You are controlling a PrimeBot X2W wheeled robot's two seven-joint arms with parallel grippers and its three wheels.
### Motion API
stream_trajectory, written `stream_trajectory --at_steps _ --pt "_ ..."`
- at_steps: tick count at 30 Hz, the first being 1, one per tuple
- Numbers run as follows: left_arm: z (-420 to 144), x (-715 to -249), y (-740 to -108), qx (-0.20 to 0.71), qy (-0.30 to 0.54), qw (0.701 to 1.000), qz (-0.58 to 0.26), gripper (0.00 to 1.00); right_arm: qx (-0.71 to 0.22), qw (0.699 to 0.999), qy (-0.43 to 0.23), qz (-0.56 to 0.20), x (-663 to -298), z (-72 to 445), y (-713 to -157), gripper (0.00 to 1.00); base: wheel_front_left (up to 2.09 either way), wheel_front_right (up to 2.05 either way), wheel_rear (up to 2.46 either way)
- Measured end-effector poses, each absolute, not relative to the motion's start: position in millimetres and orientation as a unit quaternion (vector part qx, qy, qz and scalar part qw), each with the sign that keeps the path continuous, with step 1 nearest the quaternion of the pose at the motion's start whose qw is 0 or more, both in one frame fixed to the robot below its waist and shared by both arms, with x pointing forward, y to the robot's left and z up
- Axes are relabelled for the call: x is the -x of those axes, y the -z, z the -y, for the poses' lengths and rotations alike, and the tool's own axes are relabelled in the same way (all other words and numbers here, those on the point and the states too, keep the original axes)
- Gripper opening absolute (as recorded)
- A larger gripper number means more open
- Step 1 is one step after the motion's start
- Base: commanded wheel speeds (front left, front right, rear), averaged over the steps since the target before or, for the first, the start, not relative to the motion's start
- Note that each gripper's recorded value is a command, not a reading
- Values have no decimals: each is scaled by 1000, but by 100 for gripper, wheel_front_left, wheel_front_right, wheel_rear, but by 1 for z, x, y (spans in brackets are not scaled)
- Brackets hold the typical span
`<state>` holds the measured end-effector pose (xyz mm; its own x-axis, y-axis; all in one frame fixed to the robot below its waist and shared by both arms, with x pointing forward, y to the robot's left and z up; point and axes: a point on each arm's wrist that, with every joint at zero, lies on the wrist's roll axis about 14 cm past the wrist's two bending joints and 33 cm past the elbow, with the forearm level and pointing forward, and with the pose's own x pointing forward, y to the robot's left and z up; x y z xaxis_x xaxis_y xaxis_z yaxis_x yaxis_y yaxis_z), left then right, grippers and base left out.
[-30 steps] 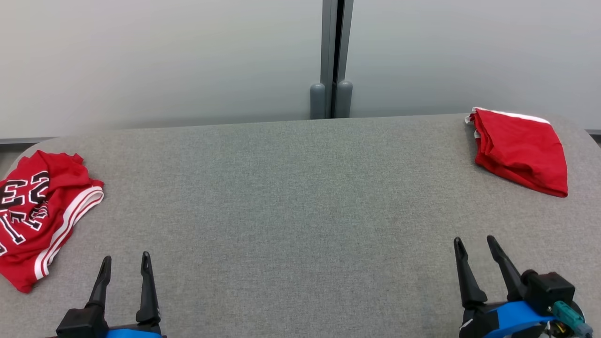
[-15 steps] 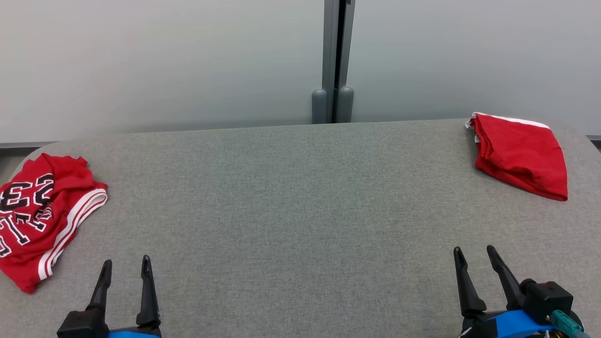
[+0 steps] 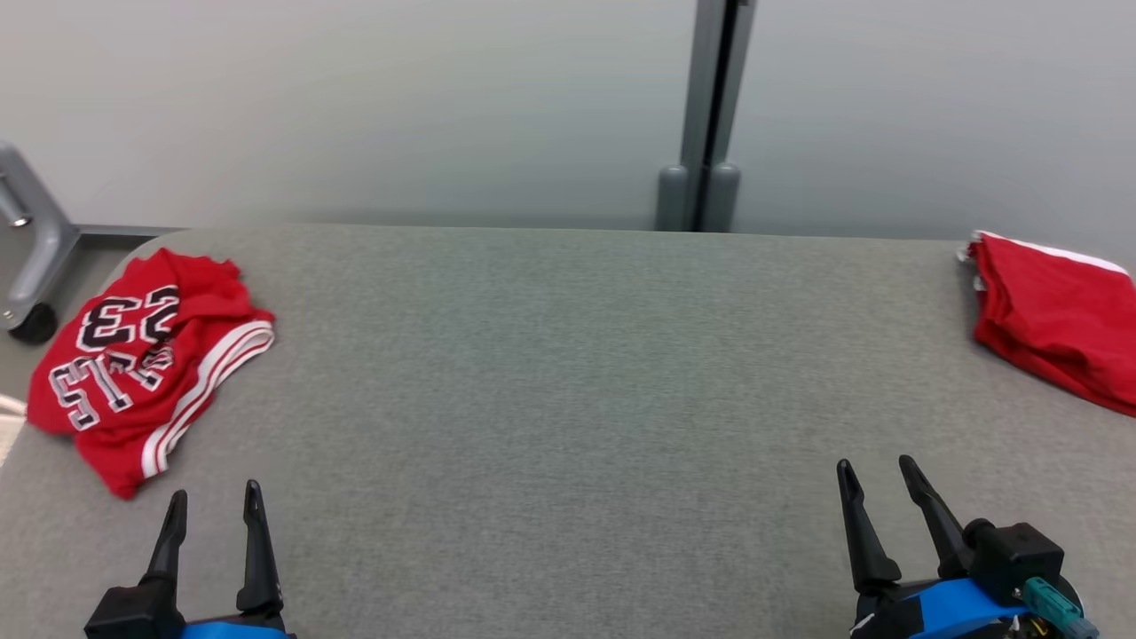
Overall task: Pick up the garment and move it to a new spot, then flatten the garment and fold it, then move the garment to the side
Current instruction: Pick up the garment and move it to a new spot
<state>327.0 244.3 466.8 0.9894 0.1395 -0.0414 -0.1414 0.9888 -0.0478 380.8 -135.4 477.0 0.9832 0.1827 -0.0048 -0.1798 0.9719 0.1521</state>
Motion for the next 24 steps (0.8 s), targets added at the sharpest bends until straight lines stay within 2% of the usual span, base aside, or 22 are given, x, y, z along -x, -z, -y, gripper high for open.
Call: stream_trajectory --at_steps 24 --pt "-344 -235 -476 10 -261 965 -11 100 -82 966 -243 -32 -416 20 -466 100 0 0 0"
